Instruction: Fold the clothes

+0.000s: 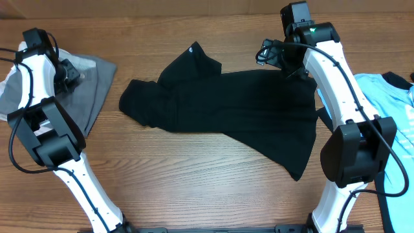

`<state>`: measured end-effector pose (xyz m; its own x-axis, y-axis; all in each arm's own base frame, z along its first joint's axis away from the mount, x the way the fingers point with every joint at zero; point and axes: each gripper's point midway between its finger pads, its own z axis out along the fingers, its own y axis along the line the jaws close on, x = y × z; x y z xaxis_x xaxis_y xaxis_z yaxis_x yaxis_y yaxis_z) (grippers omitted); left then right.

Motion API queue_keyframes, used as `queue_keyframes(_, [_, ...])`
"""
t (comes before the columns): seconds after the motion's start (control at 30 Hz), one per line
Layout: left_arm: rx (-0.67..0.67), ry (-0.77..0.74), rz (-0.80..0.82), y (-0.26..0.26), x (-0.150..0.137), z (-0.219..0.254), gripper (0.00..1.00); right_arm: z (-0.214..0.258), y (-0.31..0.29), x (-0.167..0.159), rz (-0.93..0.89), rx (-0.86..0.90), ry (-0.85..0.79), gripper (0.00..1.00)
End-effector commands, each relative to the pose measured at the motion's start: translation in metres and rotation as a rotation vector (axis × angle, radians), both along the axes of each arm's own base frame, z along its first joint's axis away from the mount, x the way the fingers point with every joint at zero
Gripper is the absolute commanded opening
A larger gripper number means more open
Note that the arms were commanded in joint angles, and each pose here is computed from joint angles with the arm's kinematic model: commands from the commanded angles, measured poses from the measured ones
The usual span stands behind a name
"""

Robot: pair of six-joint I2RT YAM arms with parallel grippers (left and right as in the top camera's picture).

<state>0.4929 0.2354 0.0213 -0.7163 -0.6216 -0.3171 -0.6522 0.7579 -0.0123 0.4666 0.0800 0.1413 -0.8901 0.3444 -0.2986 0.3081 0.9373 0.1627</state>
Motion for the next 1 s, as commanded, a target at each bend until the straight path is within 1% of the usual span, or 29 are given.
queue_keyframes(0.0, [-0.004,0.001,0.022,0.006,0.007,-0.034,0.04,-0.002,0.001,0.0,0.007,-0.002,0.008,1.0])
queue_keyframes(0.17, [0.006,-0.044,0.062,0.012,0.017,-0.04,0.04,-0.003,0.0,-0.005,0.007,-0.005,0.028,1.0])
queue_keyframes(0.3, [0.042,-0.04,0.075,0.02,0.016,-0.039,0.04,-0.004,-0.001,-0.007,0.007,-0.007,0.036,1.0])
queue_keyframes(0.4, [0.094,-0.039,0.068,0.03,0.017,-0.036,0.09,-0.004,-0.001,-0.006,0.007,-0.007,0.035,1.0])
queue_keyframes(0.47, [0.09,-0.056,0.039,0.03,0.021,-0.035,0.11,-0.004,-0.001,-0.006,0.007,-0.007,0.035,1.0])
queue_keyframes(0.67, [0.038,-0.141,-0.016,0.02,0.041,-0.027,0.13,-0.005,-0.001,-0.009,0.007,-0.009,0.047,1.0])
queue_keyframes(0.7, [0.033,-0.148,-0.019,0.02,0.043,-0.024,0.14,-0.005,-0.001,-0.01,0.007,-0.01,0.05,1.0])
queue_keyframes(0.77, [0.031,-0.16,-0.022,0.019,0.045,-0.015,0.21,-0.005,-0.001,-0.011,0.007,-0.01,0.053,1.0])
queue_keyframes(0.8, [0.033,-0.163,-0.022,0.02,0.046,-0.009,0.29,-0.005,-0.001,-0.011,0.007,-0.01,0.053,1.0])
queue_keyframes(0.83, [0.034,-0.164,-0.022,0.02,0.047,-0.004,0.33,-0.005,-0.001,-0.011,0.007,-0.01,0.053,1.0])
queue_keyframes(0.97, [0.043,-0.185,-0.023,0.022,0.051,0.034,0.37,-0.004,-0.001,-0.009,0.006,-0.009,0.046,1.0])
